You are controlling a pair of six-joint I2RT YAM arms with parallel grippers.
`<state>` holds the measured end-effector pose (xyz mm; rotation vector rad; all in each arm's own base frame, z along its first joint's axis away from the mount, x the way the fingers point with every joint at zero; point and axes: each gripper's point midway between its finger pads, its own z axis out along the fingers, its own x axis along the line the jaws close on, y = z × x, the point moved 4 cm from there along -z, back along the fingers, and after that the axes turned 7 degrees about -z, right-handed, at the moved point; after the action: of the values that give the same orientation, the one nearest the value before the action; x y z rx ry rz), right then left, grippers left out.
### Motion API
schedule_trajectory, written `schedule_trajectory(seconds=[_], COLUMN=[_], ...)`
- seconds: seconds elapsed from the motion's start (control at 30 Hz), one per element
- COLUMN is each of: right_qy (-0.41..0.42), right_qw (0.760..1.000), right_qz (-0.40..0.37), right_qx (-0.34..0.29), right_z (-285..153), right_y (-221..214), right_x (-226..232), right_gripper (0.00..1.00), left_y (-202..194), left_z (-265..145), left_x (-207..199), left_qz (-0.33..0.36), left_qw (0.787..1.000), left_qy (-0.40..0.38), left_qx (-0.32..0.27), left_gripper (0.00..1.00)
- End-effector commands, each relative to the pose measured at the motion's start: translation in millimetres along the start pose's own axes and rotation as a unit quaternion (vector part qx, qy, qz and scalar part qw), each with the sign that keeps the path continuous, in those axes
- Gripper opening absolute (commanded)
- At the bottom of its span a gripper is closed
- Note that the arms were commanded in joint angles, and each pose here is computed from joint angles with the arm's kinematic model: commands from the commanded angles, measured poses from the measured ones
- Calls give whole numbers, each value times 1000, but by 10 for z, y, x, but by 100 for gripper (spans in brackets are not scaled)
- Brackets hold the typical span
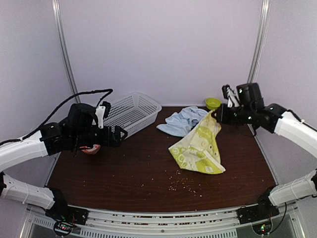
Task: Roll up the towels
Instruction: Pick up the towel from the center of the board, then place the towel at the center of the board.
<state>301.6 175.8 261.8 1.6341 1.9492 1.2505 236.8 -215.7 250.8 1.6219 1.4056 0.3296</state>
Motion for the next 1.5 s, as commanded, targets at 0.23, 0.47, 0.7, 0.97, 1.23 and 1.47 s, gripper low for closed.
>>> schedule_trajectory(seconds=[0.23, 0.47, 0.7, 0.97, 1.23, 1.47], right_qy=[275, 272, 248, 254, 167, 104], right_qw=[930, 939, 949, 930, 943, 964], right_qz=[-122, -134, -169, -209, -217, -166], right_qx=[-211, -163, -93, -162, -189, -178], right_z=[-1989, -1739, -1328, -1904, -2142, -1858], right_y=[1115, 822, 390, 723, 717, 503], right_x=[1314, 1384, 1584, 1630, 1215, 955], right_gripper=[0, 0, 0, 0, 0, 0], left_y=[572, 498, 403, 186, -267, -768], left_z=[-592, -641, -626, -434, 78, 613], left_x=[-113, -136, -151, -376, -968, -1546], left_qz=[23, 15, 13, 37, 98, 173], left_qw=[993, 994, 994, 993, 983, 967], left_qy=[-22, -48, -64, -110, -152, -152], left_qx=[-110, -101, -86, -38, 41, 110], left_gripper=[97, 97, 97, 96, 94, 92])
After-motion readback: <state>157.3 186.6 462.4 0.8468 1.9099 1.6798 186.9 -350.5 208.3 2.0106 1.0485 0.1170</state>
